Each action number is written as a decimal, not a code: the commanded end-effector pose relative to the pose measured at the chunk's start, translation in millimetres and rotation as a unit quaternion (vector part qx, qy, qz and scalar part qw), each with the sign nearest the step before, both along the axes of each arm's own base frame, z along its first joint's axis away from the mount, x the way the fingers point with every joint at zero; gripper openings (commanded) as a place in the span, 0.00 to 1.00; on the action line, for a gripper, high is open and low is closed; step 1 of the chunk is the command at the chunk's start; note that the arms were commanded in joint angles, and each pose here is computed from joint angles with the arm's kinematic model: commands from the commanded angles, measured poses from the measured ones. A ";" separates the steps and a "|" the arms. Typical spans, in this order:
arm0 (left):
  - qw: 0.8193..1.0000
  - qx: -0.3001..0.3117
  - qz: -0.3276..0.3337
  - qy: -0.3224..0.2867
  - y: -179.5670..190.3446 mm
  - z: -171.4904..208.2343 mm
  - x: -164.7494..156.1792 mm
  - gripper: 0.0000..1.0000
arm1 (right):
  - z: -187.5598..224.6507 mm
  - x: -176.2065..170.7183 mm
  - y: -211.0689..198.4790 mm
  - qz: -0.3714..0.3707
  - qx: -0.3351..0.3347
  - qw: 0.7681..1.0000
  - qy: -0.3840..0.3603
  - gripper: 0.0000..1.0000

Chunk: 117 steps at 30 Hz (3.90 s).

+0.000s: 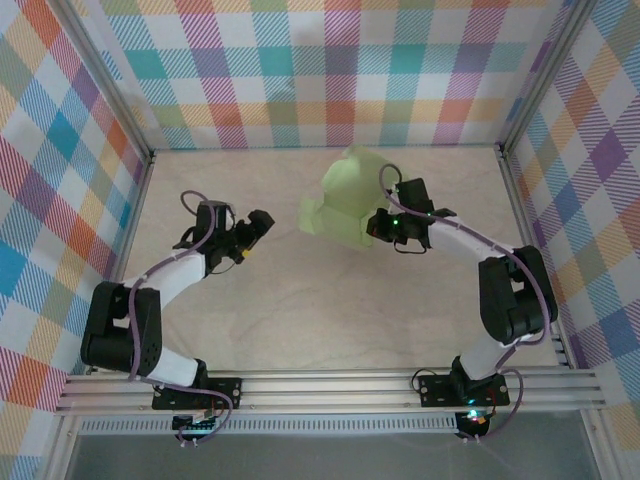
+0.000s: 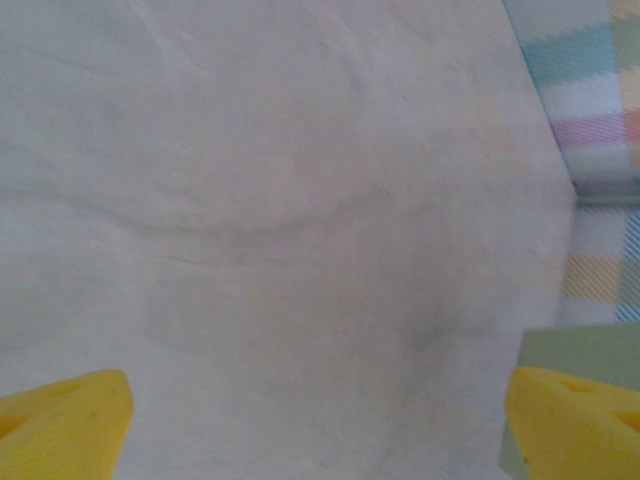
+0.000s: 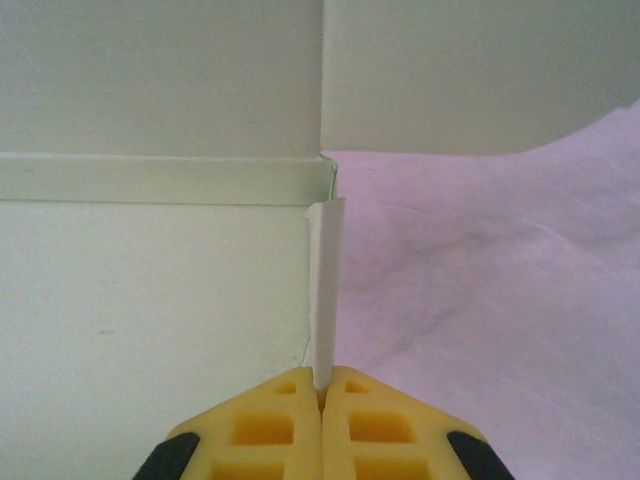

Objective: Fold the paper box

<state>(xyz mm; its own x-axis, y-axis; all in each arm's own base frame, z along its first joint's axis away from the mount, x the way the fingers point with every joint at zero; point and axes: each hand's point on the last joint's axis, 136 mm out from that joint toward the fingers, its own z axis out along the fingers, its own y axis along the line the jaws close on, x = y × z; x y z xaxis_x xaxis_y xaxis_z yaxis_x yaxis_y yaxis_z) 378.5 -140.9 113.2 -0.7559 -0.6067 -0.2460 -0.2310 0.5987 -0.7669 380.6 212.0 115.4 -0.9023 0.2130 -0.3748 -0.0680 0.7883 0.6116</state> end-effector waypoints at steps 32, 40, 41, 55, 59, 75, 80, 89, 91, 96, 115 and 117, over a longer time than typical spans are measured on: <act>0.982 -0.030 -0.176 -0.064 -94.7 56.9 -16.0 0.46 | -17.0 -5.0 -1.2 0.019 -0.134 0.991 -0.003 0.00; 0.980 -0.046 -0.186 -0.054 -102.2 52.9 -16.5 0.44 | -20.0 -5.5 4.9 0.024 -0.119 0.993 0.000 0.00; 0.979 -0.049 -0.188 -0.054 -105.2 52.5 -16.4 0.44 | -20.6 -5.7 5.5 0.025 -0.118 0.993 0.002 0.00; 0.974 -0.052 -0.219 -0.022 -137.8 33.9 -21.1 0.36 | -28.1 -9.2 5.6 0.034 -0.147 0.988 0.003 0.00; 0.973 -0.055 -0.225 0.004 -146.8 21.3 -22.2 0.35 | -33.3 -9.6 3.2 0.034 -0.159 0.987 0.007 0.00; 0.971 0.003 -0.227 0.079 -145.3 -26.3 -28.6 0.33 | -28.7 -9.5 -2.6 0.035 -0.222 0.974 -0.015 0.00; 0.968 0.013 -0.229 0.098 -145.0 -42.1 -32.2 0.32 | -28.4 -9.8 -1.8 0.035 -0.221 0.975 -0.015 0.00; 0.965 0.026 -0.230 0.119 -146.1 -63.0 -35.8 0.29 | -27.9 -10.0 3.2 0.036 -0.207 0.978 -0.014 0.00; 0.965 0.030 -0.230 0.121 -146.0 -66.4 -36.4 0.28 | -29.5 -10.5 4.5 0.037 -0.204 0.978 -0.011 0.00; 0.964 0.046 -0.228 0.130 -142.9 -75.2 -38.9 0.27 | -34.9 -10.8 7.0 0.033 -0.196 0.980 -0.002 0.00; 0.948 0.143 -0.211 0.192 -142.8 -88.1 -47.5 0.21 | -46.2 -13.9 18.5 0.032 -0.196 0.980 0.006 0.00; 0.946 0.154 -0.205 0.196 -142.3 -88.8 -48.4 0.21 | -47.2 -14.5 18.6 0.029 -0.199 0.980 0.006 0.00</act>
<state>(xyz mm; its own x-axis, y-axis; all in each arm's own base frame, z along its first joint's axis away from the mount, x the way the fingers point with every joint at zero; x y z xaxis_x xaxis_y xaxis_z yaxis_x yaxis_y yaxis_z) 346.2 -279.4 40.0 -0.9761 -0.2083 -0.0618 -0.1483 0.8465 -0.5113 364.1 201.2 57.0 -0.9220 -0.0042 -0.3871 -0.0780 0.9814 0.1752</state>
